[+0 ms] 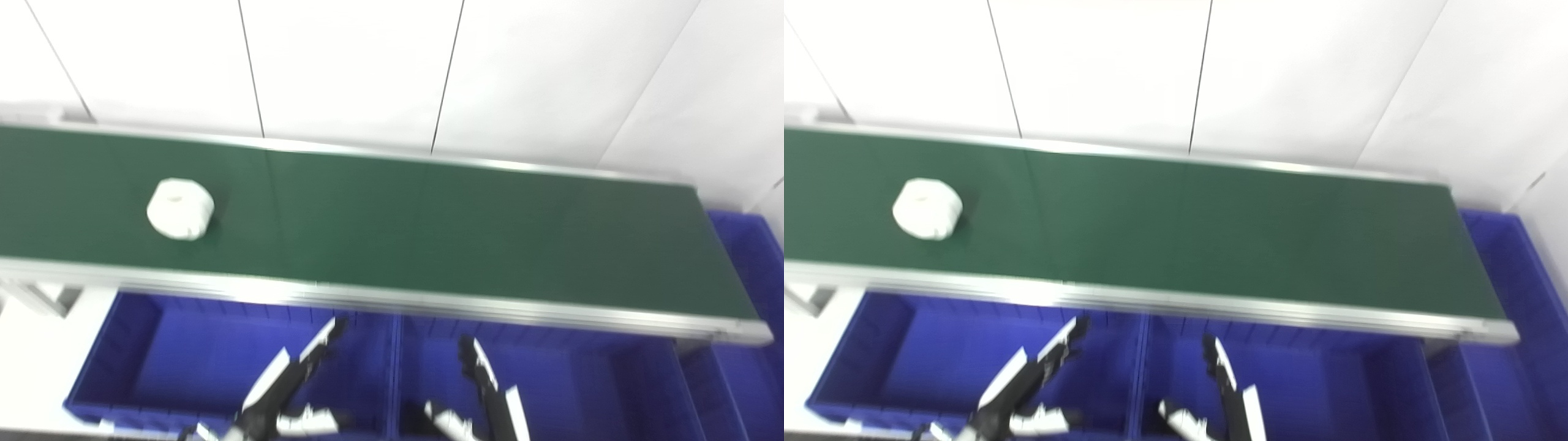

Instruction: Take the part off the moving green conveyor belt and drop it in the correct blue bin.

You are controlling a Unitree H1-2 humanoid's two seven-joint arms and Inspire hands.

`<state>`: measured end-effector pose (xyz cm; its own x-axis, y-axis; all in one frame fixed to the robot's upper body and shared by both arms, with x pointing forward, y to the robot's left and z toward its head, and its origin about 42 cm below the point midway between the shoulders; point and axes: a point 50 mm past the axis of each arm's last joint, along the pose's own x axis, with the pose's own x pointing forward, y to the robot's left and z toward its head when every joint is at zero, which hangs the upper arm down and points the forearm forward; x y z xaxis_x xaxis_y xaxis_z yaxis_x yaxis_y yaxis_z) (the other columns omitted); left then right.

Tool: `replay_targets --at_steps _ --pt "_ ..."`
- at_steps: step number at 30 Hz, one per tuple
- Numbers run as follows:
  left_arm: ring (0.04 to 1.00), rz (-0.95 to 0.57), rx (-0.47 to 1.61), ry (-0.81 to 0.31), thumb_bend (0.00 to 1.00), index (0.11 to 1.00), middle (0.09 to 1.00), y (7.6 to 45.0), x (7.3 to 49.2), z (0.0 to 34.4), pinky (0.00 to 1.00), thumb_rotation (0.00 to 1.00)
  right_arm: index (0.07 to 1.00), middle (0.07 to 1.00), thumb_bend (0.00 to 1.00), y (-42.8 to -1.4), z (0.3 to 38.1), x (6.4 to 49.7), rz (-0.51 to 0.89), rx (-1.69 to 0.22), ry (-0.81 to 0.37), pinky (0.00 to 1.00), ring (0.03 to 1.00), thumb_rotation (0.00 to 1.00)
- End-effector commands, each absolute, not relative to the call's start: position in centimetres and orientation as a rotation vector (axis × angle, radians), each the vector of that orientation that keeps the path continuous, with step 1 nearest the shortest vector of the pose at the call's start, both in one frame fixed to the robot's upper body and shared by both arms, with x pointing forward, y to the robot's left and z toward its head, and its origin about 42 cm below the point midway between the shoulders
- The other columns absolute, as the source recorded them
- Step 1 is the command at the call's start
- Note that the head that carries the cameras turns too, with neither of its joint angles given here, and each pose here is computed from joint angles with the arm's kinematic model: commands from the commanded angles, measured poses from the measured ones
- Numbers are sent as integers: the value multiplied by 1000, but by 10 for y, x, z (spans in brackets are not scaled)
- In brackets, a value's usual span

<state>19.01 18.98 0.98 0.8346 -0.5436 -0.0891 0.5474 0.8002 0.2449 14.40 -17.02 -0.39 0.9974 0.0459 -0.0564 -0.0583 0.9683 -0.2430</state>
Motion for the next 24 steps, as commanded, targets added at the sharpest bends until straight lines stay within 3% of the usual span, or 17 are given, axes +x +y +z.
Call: replay_targets --at_steps 1,16,24 --pt "1000 -585 250 -49 783 1000 1000 189 195 18 929 620 957 933 814 -169 4 148 41 -231 -26 883 916 634" --pt "977 -570 271 -47 789 1000 1000 189 198 15 875 597 972 941 822 -166 2 149 32 -250 -43 905 930 677" --pt "984 -562 262 -63 817 994 1000 189 198 20 894 574 984 950 824 -167 6 149 45 -244 -56 920 941 705"
